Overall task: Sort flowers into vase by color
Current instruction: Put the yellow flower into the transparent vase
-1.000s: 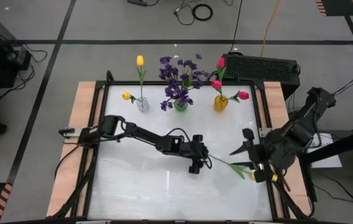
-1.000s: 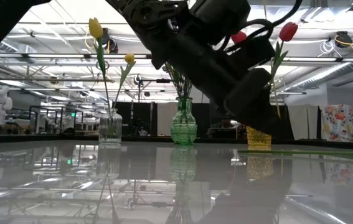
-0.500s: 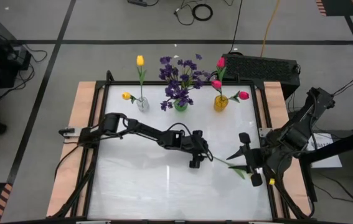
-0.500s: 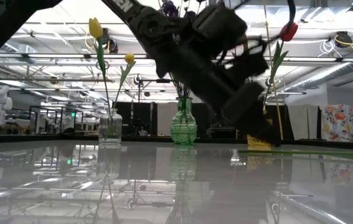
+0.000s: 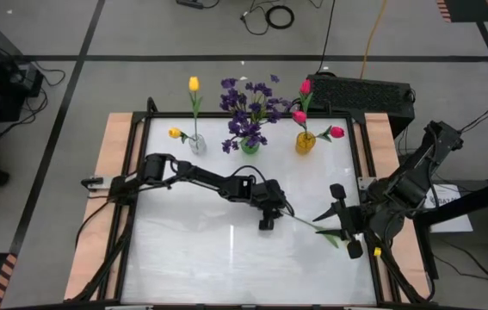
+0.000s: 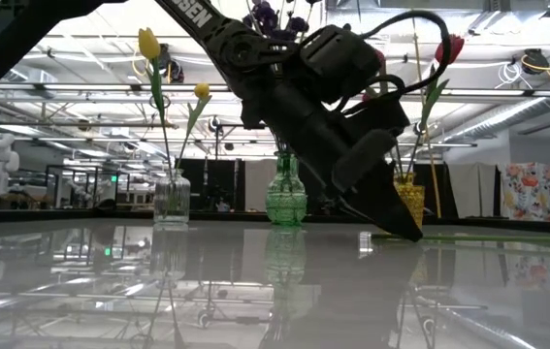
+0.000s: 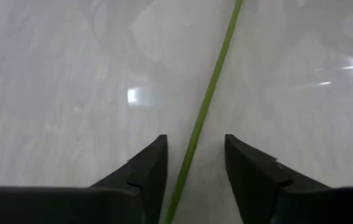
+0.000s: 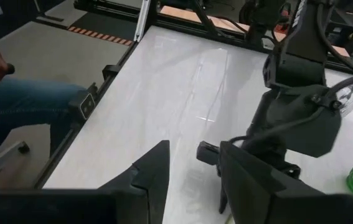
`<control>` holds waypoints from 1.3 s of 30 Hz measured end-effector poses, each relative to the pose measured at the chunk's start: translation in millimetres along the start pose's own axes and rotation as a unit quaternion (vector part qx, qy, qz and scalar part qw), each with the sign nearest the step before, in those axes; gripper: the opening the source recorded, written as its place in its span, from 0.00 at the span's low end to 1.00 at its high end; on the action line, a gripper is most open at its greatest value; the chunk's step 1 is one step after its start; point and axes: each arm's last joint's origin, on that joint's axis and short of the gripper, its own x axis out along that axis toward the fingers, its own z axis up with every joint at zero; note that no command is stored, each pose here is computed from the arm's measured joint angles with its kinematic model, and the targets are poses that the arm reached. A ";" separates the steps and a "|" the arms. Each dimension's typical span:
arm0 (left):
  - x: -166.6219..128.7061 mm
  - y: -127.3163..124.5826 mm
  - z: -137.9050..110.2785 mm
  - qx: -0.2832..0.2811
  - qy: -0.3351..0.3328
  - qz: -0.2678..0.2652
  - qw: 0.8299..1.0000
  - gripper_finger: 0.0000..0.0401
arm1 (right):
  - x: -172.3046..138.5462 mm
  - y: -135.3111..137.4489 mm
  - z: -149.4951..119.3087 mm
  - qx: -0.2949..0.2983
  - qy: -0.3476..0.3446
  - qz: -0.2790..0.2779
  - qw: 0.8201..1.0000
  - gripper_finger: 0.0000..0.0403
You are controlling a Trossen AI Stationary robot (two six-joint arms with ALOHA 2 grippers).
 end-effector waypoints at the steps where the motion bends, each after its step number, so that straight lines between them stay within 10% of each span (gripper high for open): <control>1: -0.3 1.6 -0.2 -0.008 0.001 -0.004 1.000 0.37 | 0.0 0.0 0.0 0.000 0.000 0.000 1.000 0.33; 14: -0.6 -3.9 -2.7 -0.010 0.017 -0.023 1.000 0.02 | 0.0 0.0 0.0 -0.009 0.000 0.000 1.000 0.33; 33: -60.2 -71.0 -8.7 -0.065 0.214 -0.056 0.973 0.01 | 4.5 2.3 -1.7 -0.003 0.010 -0.003 1.000 0.33; 39: -63.1 -93.8 -4.7 -0.054 0.188 0.004 0.981 0.01 | 21.1 9.5 -14.2 0.007 0.042 -0.013 0.999 0.33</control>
